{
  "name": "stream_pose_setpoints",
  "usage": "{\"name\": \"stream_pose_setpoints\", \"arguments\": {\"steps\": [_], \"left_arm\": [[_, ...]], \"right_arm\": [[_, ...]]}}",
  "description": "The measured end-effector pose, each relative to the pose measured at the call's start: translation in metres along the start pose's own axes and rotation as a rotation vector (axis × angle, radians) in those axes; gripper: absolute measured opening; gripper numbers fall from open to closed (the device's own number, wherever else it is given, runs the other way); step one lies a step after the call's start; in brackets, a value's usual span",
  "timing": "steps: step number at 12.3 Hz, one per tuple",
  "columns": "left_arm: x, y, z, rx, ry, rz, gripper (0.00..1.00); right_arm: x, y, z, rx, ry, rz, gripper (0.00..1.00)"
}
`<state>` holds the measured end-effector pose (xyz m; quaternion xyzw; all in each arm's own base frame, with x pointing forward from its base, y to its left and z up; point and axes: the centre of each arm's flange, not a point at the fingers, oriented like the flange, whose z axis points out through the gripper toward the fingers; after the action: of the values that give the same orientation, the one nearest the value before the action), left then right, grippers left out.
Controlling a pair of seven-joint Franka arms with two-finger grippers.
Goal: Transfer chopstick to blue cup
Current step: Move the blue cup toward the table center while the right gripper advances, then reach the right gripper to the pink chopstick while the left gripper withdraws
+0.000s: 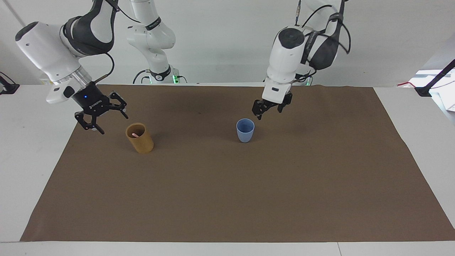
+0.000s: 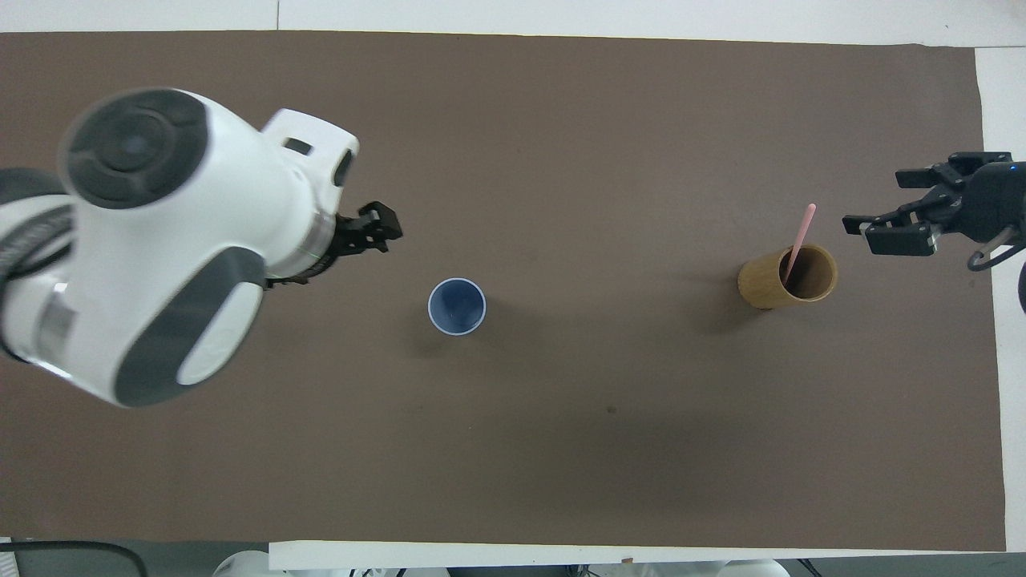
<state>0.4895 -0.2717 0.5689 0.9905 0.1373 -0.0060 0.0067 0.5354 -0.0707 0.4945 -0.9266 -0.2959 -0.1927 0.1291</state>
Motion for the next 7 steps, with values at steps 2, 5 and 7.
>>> {"name": "stream_pose_setpoints", "arguments": {"steps": [2, 5, 7], "left_arm": [[0.041, -0.108, -0.059, 0.003, -0.018, 0.059, 1.00], [0.081, -0.230, -0.093, -0.012, -0.012, 0.149, 1.00], [0.087, -0.243, -0.089, -0.010, -0.022, 0.141, 1.00]], "right_arm": [[-0.018, -0.004, 0.025, 0.001, 0.065, 0.029, 1.00], [-0.023, -0.018, 0.058, 0.016, 0.078, 0.019, 1.00], [-0.030, -0.019, 0.067, 0.016, 0.108, 0.001, 0.94]]}}
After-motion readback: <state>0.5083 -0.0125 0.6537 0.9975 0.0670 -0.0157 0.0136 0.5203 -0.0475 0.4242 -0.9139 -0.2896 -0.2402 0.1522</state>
